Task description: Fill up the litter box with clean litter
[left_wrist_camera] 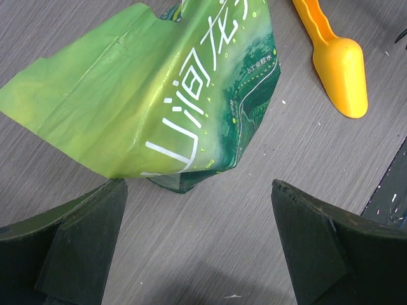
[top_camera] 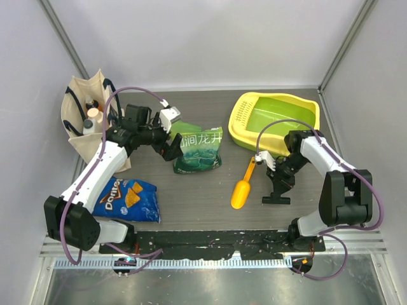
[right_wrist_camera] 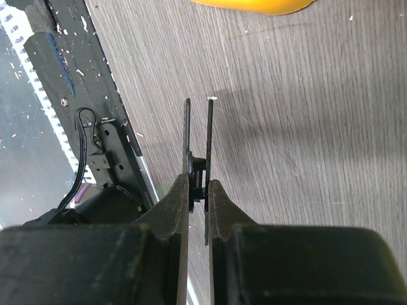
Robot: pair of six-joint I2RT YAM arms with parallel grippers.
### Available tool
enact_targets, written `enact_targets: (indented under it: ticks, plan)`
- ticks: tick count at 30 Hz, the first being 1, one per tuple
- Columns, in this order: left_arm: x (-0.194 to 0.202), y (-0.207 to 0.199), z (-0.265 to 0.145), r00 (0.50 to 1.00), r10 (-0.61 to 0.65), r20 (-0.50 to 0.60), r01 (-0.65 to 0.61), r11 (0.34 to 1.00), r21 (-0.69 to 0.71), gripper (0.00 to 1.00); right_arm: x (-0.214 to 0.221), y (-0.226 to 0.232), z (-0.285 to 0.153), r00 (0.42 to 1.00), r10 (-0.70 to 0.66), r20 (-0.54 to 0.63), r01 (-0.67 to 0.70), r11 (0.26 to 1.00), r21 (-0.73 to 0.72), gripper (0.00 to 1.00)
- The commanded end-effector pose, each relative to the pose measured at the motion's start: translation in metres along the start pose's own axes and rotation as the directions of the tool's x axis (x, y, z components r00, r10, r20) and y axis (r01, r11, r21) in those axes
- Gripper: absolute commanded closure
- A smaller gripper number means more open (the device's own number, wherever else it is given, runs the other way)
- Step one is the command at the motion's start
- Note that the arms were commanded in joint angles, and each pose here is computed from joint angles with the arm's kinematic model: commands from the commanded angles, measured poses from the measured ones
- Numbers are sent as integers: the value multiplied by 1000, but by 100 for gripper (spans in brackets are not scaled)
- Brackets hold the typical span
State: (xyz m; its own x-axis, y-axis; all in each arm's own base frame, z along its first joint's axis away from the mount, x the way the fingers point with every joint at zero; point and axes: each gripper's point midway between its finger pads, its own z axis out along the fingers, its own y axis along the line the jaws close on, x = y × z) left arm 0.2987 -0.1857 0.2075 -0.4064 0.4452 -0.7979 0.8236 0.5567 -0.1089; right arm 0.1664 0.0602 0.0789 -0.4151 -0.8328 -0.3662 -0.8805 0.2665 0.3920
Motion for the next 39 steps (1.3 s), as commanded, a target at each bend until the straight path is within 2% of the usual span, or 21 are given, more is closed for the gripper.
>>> enact_targets:
  ticks: [1, 7, 10, 13, 14, 16, 17, 20, 23, 25, 27, 28, 29, 30, 31, 32, 35, 39]
  plan:
    - [-25, 4, -6, 996, 62, 64, -61, 998, -14, 0, 1, -3, 3, 1000, 0, 2, 0, 1000, 2, 97]
    - [-33, 12, -7, 992, 107, 60, -105, 994, -33, 0, 11, -9, 16, 1000, 1, -18, -1, 1000, 9, 95]
    - [-34, 15, -6, 991, 121, 53, -119, 992, -40, 0, 10, -12, 17, 1000, 3, -13, -3, 1000, 19, 86]
    - [-38, 20, -7, 988, 143, 53, -140, 989, -56, 0, 5, -17, 13, 1000, 3, 0, -3, 999, 42, 70]
    - [-39, 21, -7, 988, 149, 51, -146, 987, -61, 0, 1, -22, 10, 1000, 5, 8, -5, 998, 63, 59]
    - [-44, 25, -8, 986, 160, 51, -156, 985, -76, 0, -8, -26, 3, 999, 4, 40, -8, 996, 93, 50]
    - [-45, 26, -9, 984, 170, 48, -166, 983, -81, 0, -17, -30, -3, 998, -1, 61, -6, 993, 114, 38]
    - [-48, 32, -9, 983, 179, 39, -175, 979, -100, 0, -50, -36, -27, 986, -18, 165, -8, 988, 153, 23]
    - [-53, 44, -9, 989, 140, 44, -132, 980, -151, 0, -96, -40, -55, 951, -18, 307, -34, 986, 162, 19]
    - [-59, 52, -11, 996, 53, 77, -39, 982, -183, 0, -124, -40, -69, 913, 25, 406, -90, 986, 140, 19]
    - [-65, 64, -11, 990, -62, 130, 92, 967, -239, 0, -158, -54, -91, 866, -18, 499, -96, 975, 202, 18]
    - [-67, 69, -11, 983, -105, 148, 140, 956, -256, 0, -170, -55, -99, 830, 70, 553, -192, 967, 167, 18]
    - [-70, 76, -11, 976, -136, 171, 180, 944, -277, 0, -190, -65, -111, 798, 12, 602, -180, 959, 220, 18]
    - [-71, 85, -13, 967, -171, 187, 224, 922, -316, 0, -200, -69, -118, 769, 26, 639, -215, 951, 220, 18]
    - [-72, 92, -15, 934, -275, 228, 339, 883, -326, 0, -210, -67, -121, 731, 75, 678, -270, 945, 186, 16]
    - [-71, 99, -18, 911, -330, 249, 400, 854, -332, 0, -225, -74, -131, 699, 31, 714, -265, 939, 219, 15]
    - [-69, 103, -8, 797, -543, 265, 596, 778, -199, 0, -253, -73, -132, 663, 55, 746, -271, 948, 170, 14]
    - [-67, 101, 12, 724, -654, 219, 680, 729, -71, 4, -272, -72, -128, 628, 113, 770, -287, 953, 95, 14]
